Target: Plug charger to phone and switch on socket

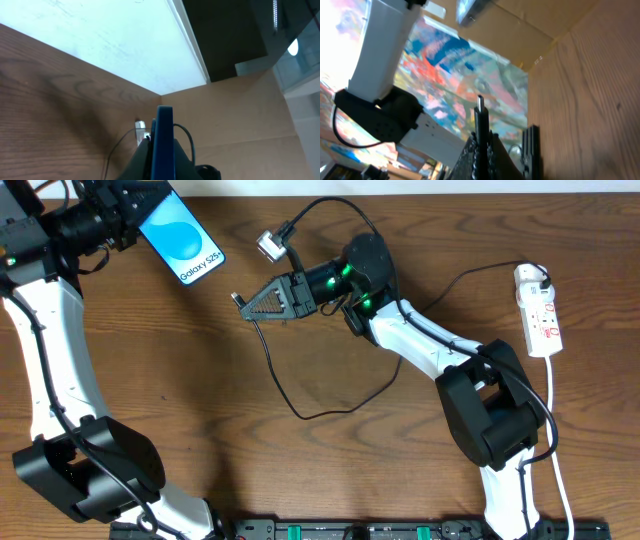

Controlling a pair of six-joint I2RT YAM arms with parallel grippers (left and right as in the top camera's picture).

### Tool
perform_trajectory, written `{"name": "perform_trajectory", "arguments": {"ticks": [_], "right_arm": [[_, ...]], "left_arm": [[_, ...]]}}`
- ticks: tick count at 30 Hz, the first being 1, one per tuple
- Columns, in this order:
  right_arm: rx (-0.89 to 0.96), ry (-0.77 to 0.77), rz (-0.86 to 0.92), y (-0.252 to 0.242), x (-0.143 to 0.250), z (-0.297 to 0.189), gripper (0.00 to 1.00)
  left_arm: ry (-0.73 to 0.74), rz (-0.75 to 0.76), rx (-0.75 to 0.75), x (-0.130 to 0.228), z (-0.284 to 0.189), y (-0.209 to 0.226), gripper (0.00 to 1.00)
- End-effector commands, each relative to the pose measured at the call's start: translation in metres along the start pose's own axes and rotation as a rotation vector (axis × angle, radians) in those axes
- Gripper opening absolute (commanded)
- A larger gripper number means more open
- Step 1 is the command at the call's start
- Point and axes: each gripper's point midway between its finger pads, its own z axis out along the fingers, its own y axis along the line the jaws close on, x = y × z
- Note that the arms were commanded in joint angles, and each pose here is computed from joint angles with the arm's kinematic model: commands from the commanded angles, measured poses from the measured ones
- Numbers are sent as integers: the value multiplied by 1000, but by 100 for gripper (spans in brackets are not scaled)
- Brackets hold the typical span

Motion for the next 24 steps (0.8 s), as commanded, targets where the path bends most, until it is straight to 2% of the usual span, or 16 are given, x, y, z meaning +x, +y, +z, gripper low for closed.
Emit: {"name": "perform_trajectory", "arguments": {"ticks": [1, 9, 24], "right_arm": [[-6, -39, 83, 2, -7, -2, 1], [-12, -58, 105, 4, -11, -3, 1], [-22, -107, 56, 10, -19, -5, 1]], "left_arm": [[17, 3, 16, 3, 5, -7, 8], [66, 9, 40, 16, 21, -15, 8], [68, 9, 41, 16, 21, -15, 7]]}}
